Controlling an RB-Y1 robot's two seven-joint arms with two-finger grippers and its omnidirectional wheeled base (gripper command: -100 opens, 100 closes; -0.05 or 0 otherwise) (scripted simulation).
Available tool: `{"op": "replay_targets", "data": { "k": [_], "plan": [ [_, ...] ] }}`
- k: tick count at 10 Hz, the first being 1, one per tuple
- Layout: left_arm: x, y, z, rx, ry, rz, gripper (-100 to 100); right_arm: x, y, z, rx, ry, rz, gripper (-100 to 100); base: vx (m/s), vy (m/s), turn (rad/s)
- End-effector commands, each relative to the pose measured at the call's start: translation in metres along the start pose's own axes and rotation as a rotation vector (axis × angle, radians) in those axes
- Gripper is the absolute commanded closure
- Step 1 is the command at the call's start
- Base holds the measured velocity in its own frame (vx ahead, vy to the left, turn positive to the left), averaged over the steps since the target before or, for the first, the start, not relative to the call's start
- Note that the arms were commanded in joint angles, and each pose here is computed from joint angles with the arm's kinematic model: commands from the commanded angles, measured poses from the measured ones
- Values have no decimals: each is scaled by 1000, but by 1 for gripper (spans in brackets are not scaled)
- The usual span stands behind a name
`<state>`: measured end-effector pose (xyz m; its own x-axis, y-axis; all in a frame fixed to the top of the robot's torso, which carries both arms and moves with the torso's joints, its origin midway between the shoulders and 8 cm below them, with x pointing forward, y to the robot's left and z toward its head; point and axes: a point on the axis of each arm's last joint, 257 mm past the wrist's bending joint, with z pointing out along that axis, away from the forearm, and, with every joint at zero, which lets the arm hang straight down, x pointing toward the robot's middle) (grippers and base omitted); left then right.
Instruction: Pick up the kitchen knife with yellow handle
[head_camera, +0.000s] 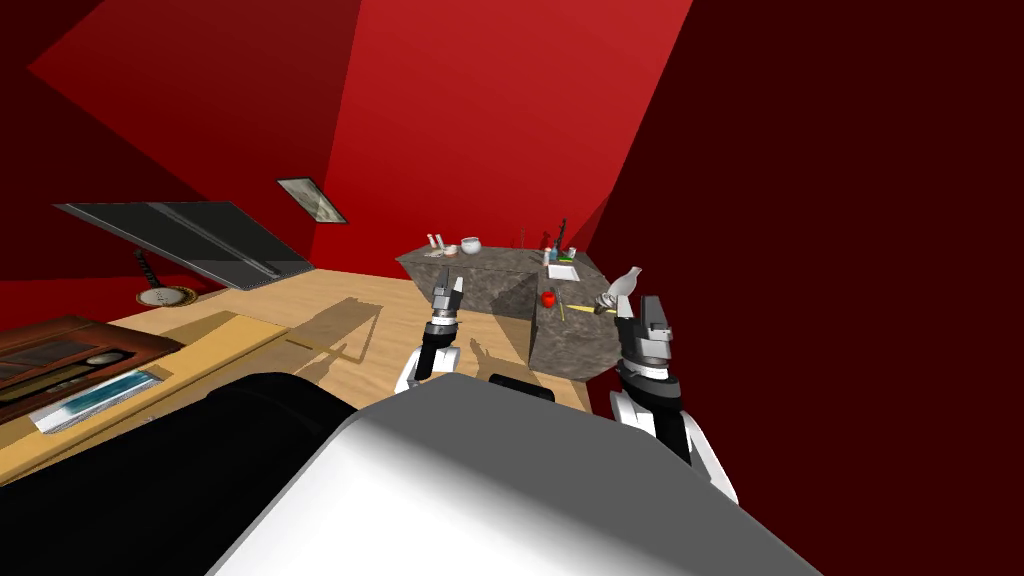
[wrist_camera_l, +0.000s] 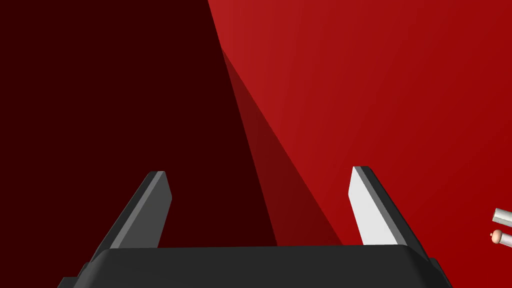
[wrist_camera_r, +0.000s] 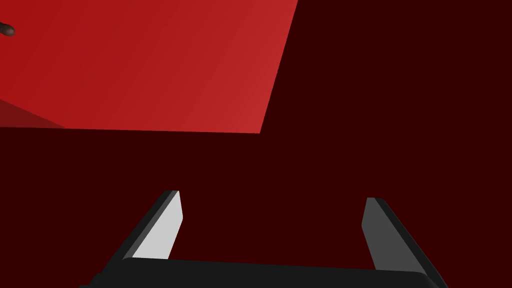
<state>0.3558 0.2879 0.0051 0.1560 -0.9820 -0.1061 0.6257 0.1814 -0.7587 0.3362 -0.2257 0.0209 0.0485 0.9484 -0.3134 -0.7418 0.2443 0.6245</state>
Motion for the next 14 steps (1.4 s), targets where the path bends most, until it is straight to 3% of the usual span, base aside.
{"op": "replay_targets", "data": {
  "k": [1,5,14],
  "plan": [
    [0,0,0,0,0,0,0,5,-5,-3,-1,59,-51,-100,-46,47,96],
    [0,0,0,0,0,0,0,19,-24,-12,-6,204,-187,-100,-48,59,154],
    [0,0,0,0,0,0,0,38,-60,-40,-18,489,-388,-100,-33,47,118]
  ]
}}
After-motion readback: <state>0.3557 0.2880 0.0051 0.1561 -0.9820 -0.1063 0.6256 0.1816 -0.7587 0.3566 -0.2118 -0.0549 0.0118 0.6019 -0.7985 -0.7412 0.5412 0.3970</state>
